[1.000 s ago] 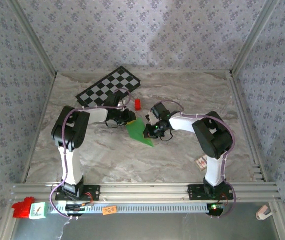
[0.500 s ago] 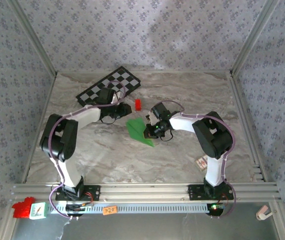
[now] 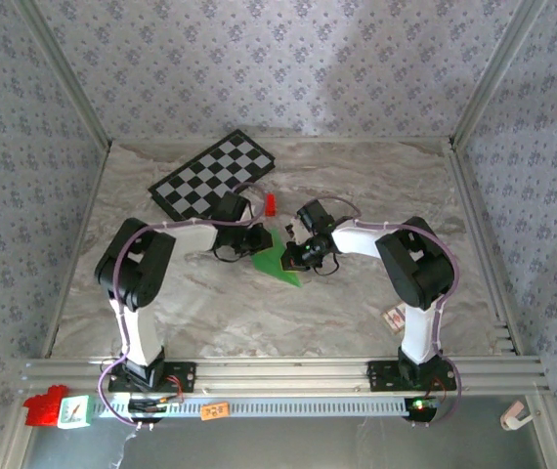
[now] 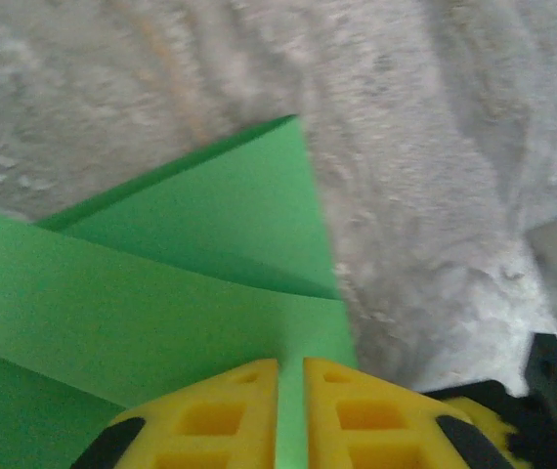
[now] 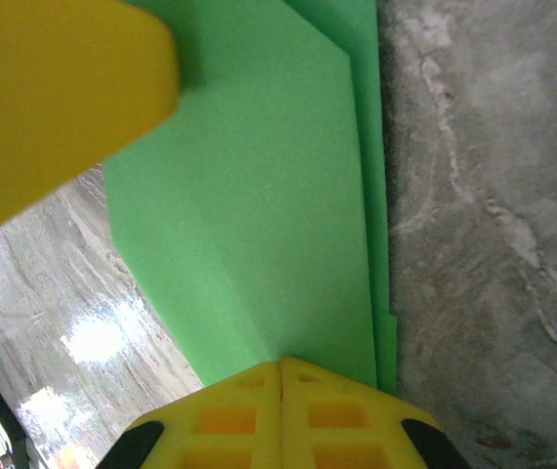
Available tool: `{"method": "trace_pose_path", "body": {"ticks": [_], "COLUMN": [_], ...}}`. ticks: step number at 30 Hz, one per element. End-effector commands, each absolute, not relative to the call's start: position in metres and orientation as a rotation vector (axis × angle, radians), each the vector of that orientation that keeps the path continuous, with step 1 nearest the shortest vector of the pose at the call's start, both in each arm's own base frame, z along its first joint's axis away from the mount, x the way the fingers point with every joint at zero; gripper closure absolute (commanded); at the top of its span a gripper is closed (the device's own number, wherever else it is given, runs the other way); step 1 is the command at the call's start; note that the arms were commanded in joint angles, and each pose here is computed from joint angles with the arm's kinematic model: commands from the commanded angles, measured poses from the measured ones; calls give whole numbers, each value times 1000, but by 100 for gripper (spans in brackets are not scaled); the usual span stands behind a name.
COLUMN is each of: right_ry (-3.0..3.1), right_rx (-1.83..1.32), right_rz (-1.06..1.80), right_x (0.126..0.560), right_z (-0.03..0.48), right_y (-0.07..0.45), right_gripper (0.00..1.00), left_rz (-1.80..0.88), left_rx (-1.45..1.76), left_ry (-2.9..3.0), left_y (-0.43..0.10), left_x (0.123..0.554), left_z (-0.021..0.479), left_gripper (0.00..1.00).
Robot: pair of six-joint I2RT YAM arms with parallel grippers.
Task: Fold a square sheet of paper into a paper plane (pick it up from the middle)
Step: Fourth fold the wing at the center of the table.
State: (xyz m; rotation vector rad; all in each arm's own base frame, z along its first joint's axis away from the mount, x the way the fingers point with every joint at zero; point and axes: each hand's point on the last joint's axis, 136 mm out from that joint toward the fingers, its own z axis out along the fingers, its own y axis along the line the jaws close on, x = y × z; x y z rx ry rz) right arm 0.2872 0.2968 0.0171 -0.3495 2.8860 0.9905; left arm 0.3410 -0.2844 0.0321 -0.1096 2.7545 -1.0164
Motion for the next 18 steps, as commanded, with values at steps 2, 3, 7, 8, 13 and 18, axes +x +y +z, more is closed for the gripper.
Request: {"method": "trace_pose_path", "body": {"ticks": [2,3,7,8,13,18], "right_ry": [3149,3138,3064,3030,2851,2835], "right_rx": [-202,-205,-234,-242,-292,-257], "right_rz": [709,727,830,877,1147,1110], "right_x": [254,255,266,271,285,296], "right_z": [-35,-32,-10,-1,47,47], "right_y": [246,248,263,269,301,302], "right_gripper": [93,93,93,93,92,93], "left_rz": [-935,-915,-831,-809,-768,-761], "left_rx": [-192,-207,-258,-266,-284,-291], "left_ry": [2791,2807,2863,2884,2951,2978], "left_y": [-276,-274,-264,-261,-257,-255], "left_x": [348,346,341,338,325,317], "left_z": [19,15,2,-2,-17,-24], "left_gripper": [88,88,91,92,95,96]}}
